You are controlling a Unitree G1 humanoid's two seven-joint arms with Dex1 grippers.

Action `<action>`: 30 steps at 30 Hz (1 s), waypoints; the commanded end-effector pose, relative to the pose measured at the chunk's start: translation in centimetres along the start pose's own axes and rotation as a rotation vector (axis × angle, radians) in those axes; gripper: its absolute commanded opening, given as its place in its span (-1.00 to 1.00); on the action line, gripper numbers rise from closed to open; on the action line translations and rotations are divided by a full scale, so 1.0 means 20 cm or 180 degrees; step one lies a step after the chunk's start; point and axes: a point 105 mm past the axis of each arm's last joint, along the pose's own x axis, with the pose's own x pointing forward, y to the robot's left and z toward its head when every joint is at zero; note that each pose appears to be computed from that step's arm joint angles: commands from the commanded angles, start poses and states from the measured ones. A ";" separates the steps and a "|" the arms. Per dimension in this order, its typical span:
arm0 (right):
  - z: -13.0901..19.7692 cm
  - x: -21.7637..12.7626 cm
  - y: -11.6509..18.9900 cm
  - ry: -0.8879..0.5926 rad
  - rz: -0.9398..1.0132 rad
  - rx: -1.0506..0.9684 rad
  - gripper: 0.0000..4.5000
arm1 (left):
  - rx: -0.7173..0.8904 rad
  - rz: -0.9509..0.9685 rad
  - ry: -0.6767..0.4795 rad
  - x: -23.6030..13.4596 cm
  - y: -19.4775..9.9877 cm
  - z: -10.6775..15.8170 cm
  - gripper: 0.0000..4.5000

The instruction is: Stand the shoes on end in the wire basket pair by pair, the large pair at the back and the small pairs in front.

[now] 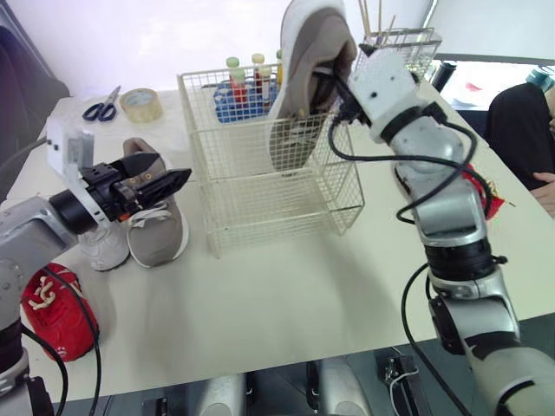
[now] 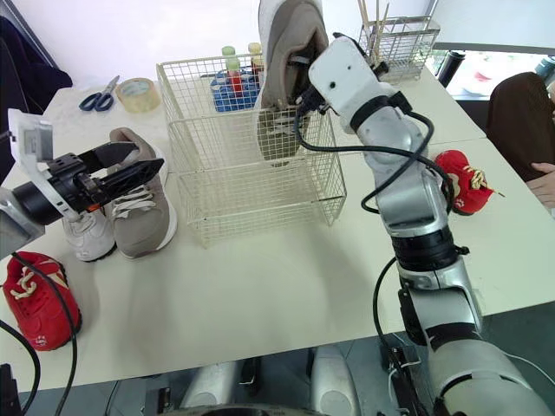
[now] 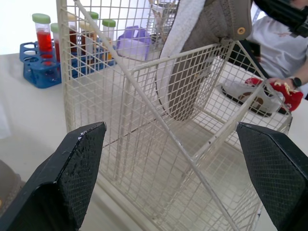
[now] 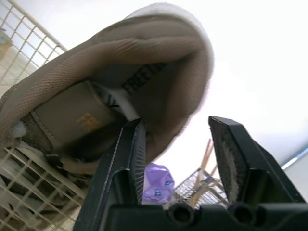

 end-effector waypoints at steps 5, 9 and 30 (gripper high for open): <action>0.13 -0.22 -0.23 -0.0662 -0.0158 0.0231 0.00 | 0.0061 -0.0018 -0.0068 -0.01 0.04 0.05 1.00; 0.15 -0.29 -0.30 -0.0938 0.0443 0.0898 0.00 | -0.0026 0.0067 -0.0046 -0.06 0.11 0.07 1.00; 0.61 -0.44 0.16 -0.1406 0.4478 0.2604 0.98 | -0.1084 0.0587 0.0947 -0.30 0.68 -0.05 1.00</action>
